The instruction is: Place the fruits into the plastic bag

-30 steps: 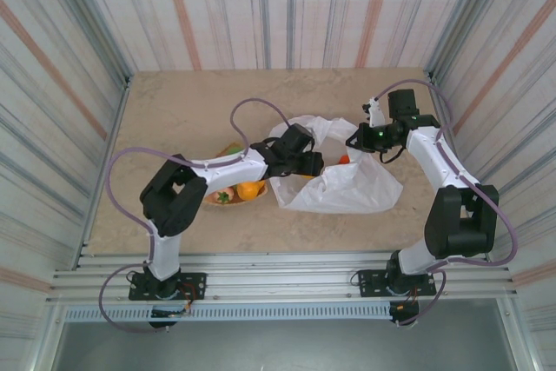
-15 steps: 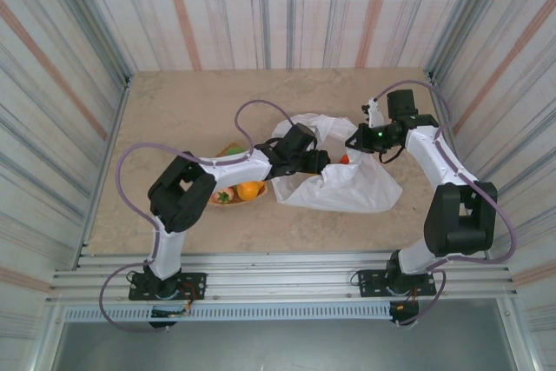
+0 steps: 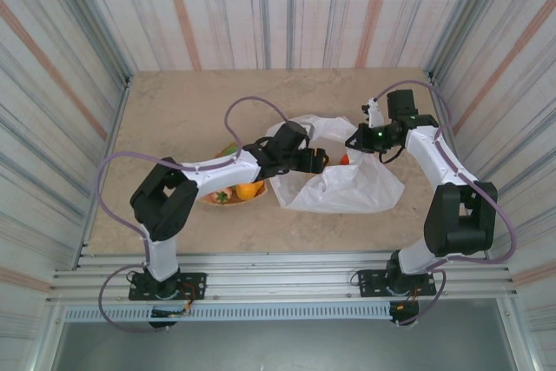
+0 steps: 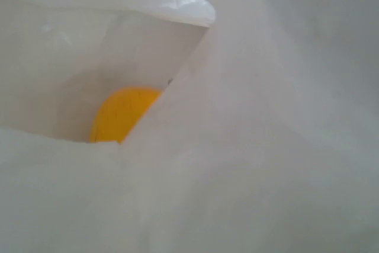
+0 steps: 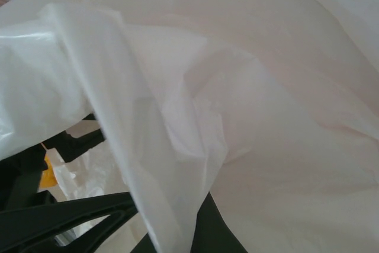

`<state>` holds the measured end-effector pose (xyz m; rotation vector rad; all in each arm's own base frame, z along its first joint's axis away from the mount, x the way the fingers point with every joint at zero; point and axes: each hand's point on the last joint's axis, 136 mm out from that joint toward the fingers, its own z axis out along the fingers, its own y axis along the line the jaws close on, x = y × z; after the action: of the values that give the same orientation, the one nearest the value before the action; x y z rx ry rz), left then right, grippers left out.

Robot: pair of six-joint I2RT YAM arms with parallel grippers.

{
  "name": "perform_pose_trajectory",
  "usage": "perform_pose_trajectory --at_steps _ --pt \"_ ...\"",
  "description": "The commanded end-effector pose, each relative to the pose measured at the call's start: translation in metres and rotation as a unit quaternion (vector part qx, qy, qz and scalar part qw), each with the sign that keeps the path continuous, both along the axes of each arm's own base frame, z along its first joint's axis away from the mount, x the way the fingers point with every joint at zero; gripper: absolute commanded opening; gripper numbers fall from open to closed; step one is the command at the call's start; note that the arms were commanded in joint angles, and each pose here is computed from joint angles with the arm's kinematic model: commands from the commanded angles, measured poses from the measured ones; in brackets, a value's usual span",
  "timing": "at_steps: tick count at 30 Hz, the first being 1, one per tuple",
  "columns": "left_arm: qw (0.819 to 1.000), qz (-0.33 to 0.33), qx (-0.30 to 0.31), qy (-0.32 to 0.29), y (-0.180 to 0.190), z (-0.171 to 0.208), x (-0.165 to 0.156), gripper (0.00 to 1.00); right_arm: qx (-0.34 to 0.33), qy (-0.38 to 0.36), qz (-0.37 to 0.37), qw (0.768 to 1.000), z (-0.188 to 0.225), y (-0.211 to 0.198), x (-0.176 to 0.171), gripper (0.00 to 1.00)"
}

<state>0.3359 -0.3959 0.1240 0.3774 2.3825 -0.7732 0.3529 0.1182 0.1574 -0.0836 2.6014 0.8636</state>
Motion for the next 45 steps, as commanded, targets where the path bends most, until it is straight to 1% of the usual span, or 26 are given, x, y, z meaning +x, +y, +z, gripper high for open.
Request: perform_pose_trajectory --at_steps 1,4,9,19,22,25,27,31,34,38,45 --pt "1.000 -0.005 -0.003 -0.018 0.018 0.024 -0.004 0.93 -0.006 0.009 -0.002 1.000 -0.007 0.000 -0.003 0.00" --pt "1.000 -0.010 -0.003 -0.017 0.034 0.031 -0.010 0.92 -0.006 0.009 -0.002 1.000 -0.007 -0.001 -0.003 0.00" --pt "0.999 -0.027 -0.018 -0.015 0.060 0.049 -0.026 0.89 -0.005 0.011 -0.002 1.000 -0.008 -0.001 -0.002 0.00" --pt "0.997 -0.072 -0.013 -0.035 0.112 0.082 -0.071 0.88 -0.008 0.008 -0.004 1.000 -0.006 -0.002 -0.002 0.00" --pt "0.997 -0.068 -0.007 -0.041 0.134 0.090 -0.080 0.88 -0.008 0.007 -0.005 1.000 -0.005 -0.002 -0.002 0.00" --pt "0.998 -0.044 -0.004 -0.044 0.160 0.098 -0.083 0.88 -0.007 0.006 -0.005 1.000 -0.004 -0.001 -0.002 0.00" --pt "0.999 -0.011 0.002 -0.037 0.181 0.099 -0.080 0.87 -0.006 0.005 -0.004 1.000 -0.003 -0.001 -0.002 0.00" --pt "0.997 0.076 0.020 -0.010 0.226 0.093 -0.061 0.88 -0.005 0.005 -0.003 1.000 -0.003 0.000 -0.001 0.00" --pt "0.992 0.114 0.049 0.020 0.247 0.081 -0.045 0.90 -0.003 0.004 -0.002 1.000 -0.003 0.002 0.000 0.00" --pt "0.984 0.131 0.109 0.054 0.257 0.058 -0.021 0.93 -0.004 0.002 0.000 1.000 -0.001 0.002 -0.001 0.00" --pt "0.975 0.127 0.154 0.098 0.249 0.014 0.015 0.94 -0.005 0.002 0.001 1.000 -0.002 0.000 -0.003 0.00"
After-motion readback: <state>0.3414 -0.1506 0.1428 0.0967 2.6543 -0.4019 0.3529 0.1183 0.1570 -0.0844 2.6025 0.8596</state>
